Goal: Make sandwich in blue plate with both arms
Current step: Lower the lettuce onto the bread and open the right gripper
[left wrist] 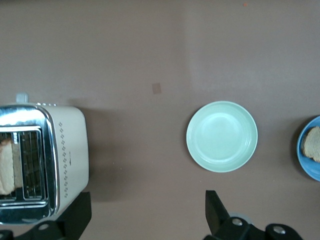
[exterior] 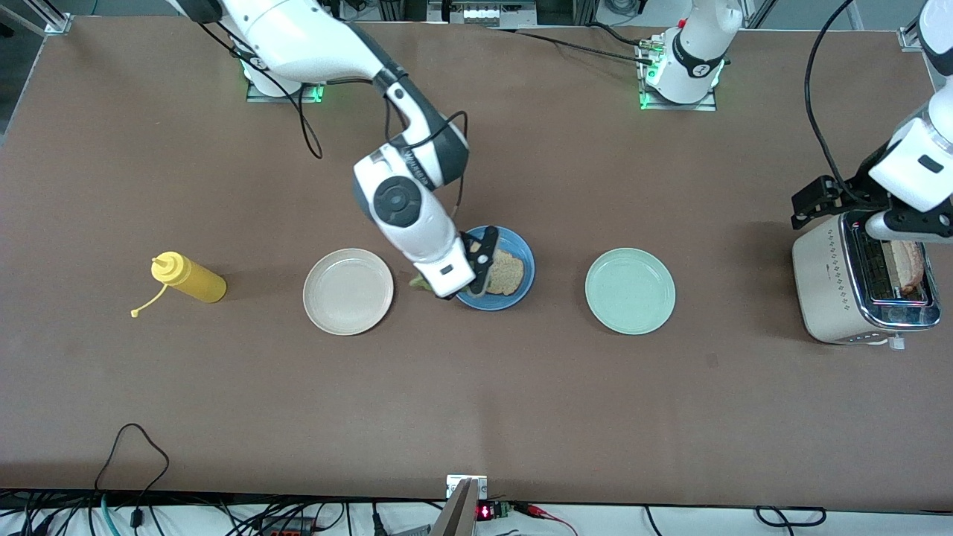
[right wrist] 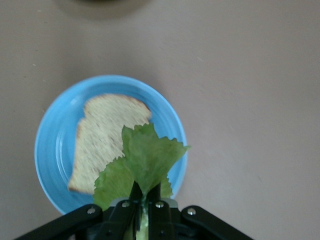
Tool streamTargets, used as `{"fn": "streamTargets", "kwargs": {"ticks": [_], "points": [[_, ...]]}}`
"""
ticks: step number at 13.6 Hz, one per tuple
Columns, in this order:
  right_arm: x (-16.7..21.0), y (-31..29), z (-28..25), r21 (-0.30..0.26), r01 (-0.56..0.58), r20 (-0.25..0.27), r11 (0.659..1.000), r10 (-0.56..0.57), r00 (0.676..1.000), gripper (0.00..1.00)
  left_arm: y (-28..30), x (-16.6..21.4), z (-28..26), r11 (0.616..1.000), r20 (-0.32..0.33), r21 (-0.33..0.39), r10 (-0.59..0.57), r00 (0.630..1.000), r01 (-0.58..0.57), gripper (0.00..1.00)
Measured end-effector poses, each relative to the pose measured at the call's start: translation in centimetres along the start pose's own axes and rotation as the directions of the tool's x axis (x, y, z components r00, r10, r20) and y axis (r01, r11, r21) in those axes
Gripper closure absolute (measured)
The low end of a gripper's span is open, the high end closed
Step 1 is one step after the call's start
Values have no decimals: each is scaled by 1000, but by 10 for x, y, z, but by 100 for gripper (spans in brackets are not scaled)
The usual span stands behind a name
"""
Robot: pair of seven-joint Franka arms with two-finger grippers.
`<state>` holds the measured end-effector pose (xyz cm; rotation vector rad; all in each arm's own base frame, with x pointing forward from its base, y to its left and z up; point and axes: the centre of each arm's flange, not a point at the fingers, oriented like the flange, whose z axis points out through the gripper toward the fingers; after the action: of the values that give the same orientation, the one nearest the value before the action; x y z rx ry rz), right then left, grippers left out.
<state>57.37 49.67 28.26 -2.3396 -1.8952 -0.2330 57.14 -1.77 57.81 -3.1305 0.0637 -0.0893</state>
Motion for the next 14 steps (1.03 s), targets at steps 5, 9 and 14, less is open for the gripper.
{"fn": "streamTargets", "kwargs": {"ticks": [5, 9, 14], "points": [[24, -39, 40, -37, 118, 51, 992, -116, 992, 92, 5, -8, 8, 1000, 52, 9, 11, 999, -11, 0], [22, -32, 66, -80, 119, 37, 990, -117, 992, 92, 10, -9, 9, 1000, 63, 14, 23, 998, -24, 0], [34, -42, 74, -105, 129, 13, 986, -129, 992, 92, 10, -10, 10, 1000, 71, 14, 22, 997, -23, 0]]}}
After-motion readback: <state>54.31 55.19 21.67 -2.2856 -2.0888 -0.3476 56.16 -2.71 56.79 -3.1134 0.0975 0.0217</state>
